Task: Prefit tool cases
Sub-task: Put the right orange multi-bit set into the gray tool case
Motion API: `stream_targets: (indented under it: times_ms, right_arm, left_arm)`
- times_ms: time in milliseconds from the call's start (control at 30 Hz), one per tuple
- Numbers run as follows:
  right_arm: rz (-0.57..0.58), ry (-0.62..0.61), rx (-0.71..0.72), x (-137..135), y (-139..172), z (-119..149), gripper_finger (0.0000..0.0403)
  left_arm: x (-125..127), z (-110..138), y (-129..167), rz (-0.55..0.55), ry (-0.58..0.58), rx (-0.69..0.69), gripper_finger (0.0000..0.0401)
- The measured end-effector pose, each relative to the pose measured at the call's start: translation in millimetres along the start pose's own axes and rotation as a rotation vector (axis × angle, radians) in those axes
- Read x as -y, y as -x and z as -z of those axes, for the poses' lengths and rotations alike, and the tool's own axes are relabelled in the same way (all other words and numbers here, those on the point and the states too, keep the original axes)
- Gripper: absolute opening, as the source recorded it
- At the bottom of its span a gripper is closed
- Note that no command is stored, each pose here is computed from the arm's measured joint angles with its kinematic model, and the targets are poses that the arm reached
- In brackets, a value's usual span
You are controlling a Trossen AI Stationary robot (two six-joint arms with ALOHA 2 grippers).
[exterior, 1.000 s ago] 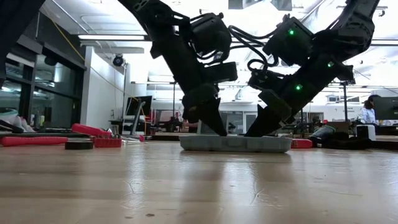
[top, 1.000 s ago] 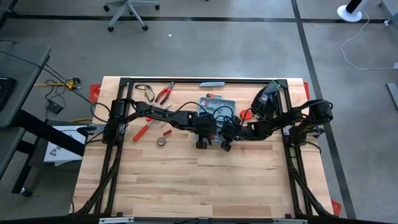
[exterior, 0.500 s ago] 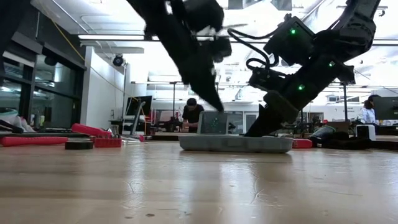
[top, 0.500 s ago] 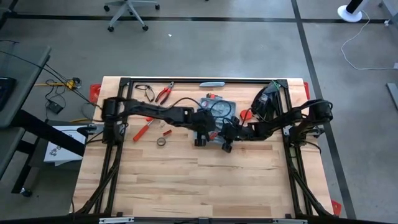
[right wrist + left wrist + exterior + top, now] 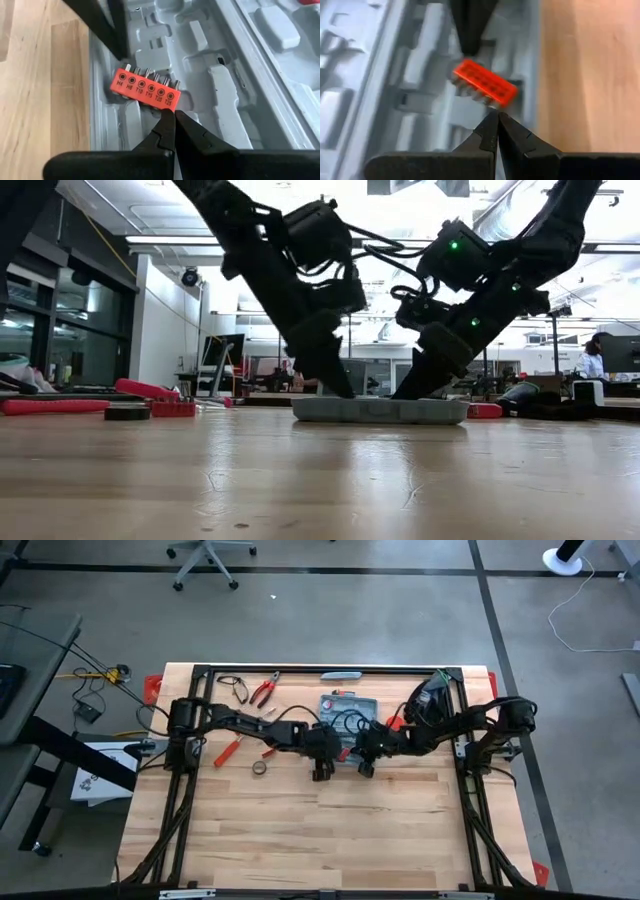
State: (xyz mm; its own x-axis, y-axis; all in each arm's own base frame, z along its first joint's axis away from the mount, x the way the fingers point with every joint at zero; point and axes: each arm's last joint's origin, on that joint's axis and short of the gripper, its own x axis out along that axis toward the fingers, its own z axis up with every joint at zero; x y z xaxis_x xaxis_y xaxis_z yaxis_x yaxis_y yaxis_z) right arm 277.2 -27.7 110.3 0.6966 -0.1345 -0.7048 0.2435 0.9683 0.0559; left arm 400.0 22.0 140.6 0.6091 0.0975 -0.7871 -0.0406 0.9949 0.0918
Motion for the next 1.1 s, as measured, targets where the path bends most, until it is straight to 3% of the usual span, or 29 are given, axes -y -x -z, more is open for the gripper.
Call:
stream_targets:
  times_ms: [233, 733, 1000, 1100]
  right_arm:
    - [-0.002, -0.004, -0.008, 2, 0, 0, 0.0]
    - [-0.046, -0.018, -0.023, -4, 0, 2, 0.0]
    - [-0.004, -0.033, 0.0, -1, 0, 0, 0.0]
    - [0.001, -0.058, 0.001, 0, 0, 0, 0.0]
  left_arm:
    - [-14, 6, -17, 0.07, 0.018, 0.009, 0.0003]
    - [-40, -4, -16, -0.121, 0.009, 0.086, 0.0003]
    - [-35, 1, -8, -0.038, -0.035, 0.01, 0.0003]
    - [-33, 2, -3, -0.017, 0.006, -0.028, 0.0003]
